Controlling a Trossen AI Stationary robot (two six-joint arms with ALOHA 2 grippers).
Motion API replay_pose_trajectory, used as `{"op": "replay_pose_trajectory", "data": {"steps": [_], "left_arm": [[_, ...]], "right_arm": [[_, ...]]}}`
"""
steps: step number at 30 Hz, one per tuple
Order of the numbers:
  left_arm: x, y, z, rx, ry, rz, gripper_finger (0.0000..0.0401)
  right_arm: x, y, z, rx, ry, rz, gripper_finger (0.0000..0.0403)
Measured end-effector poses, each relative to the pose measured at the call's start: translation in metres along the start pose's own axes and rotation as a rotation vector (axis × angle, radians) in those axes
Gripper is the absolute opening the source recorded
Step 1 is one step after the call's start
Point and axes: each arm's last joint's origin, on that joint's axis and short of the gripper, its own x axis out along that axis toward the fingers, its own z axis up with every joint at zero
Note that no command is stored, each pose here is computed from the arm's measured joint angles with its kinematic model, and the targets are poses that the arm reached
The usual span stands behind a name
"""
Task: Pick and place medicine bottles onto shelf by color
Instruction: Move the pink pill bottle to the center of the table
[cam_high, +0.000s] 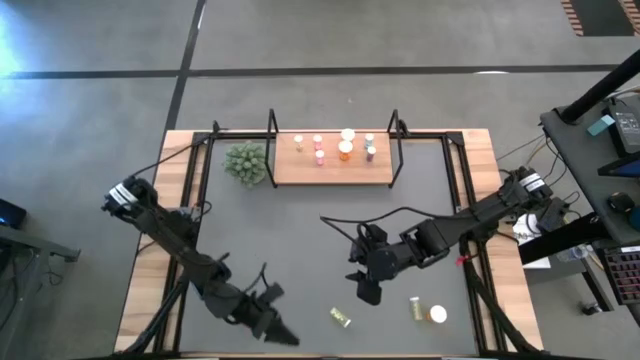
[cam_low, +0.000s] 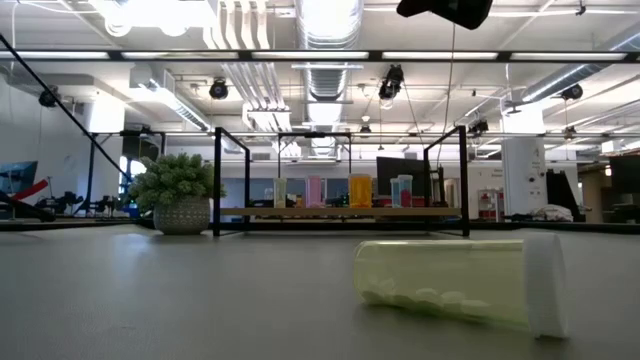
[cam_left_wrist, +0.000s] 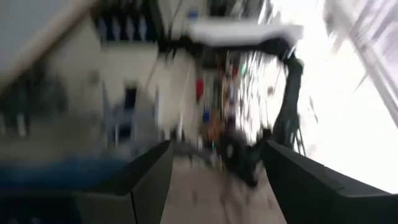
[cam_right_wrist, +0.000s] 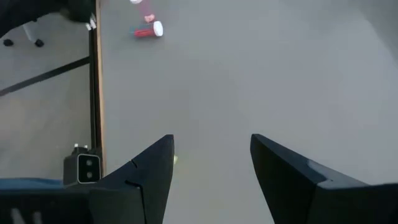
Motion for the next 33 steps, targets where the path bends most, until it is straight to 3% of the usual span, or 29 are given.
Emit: {"op": "replay_pose_trajectory", "data": {"steps": [8,12,16,20,23,29,33], "left_arm": [[0.004,0.019,-0.043,-0.320,0.432,0.159,0.0233],[-0.006,0.032,-0.064,-0.461,0.591,0.383,0.0233],[-0.024,0.046,-0.079,-0.546,0.695,0.676,0.0233],[-0.043,0.060,-0.082,-0.553,0.615,0.930,0.0233],[-0.055,0.066,-0.078,-0.516,0.495,1.061,0.0233],[-0.067,0.060,-0.065,-0.317,0.169,1.123,0.0233],[-0.070,0.053,-0.062,-0.250,0.065,1.166,0.0233]], "right_arm": [[0.000,0.000,0.000,-0.038,0.004,-0.005,0.0203],[0.000,-0.002,-0.002,-0.047,0.026,-0.021,0.0203],[0.000,-0.004,-0.004,-0.052,0.047,-0.038,0.0203],[0.000,-0.004,-0.005,-0.054,0.050,-0.044,0.0203],[0.000,-0.005,-0.005,-0.053,0.052,-0.047,0.0203],[0.000,-0.006,-0.004,-0.049,0.050,-0.050,0.0203],[0.001,-0.008,-0.003,-0.048,0.048,-0.054,0.0203]]}}
